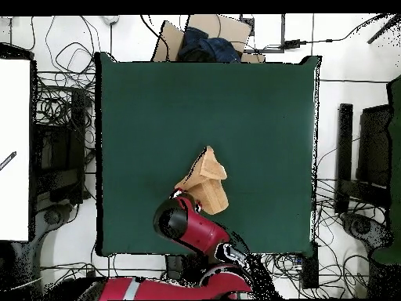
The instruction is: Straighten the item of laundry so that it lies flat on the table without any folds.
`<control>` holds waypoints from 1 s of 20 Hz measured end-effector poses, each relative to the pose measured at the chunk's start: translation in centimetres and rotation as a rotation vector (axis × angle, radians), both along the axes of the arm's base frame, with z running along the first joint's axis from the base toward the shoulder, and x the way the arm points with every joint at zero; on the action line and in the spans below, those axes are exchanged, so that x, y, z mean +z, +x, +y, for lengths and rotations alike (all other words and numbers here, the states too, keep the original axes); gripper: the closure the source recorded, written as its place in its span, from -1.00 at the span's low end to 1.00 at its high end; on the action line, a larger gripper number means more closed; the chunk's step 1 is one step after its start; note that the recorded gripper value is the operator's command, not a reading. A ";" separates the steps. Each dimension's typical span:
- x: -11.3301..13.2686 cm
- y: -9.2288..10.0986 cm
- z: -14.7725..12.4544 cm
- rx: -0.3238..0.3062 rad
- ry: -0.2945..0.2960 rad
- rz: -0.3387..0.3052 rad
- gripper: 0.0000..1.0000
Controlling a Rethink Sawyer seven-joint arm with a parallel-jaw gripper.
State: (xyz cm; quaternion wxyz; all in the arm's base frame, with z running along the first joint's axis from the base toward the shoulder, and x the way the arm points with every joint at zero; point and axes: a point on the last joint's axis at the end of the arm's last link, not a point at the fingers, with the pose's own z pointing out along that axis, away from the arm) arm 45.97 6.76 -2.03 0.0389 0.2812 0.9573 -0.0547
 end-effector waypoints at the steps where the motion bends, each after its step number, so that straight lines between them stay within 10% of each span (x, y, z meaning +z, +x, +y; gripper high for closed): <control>1: 0.2 0.1 0.3 0.005 -0.001 -0.005 -1.00; 20: 4.7 3.4 -0.1 -0.007 0.006 -0.089 -1.00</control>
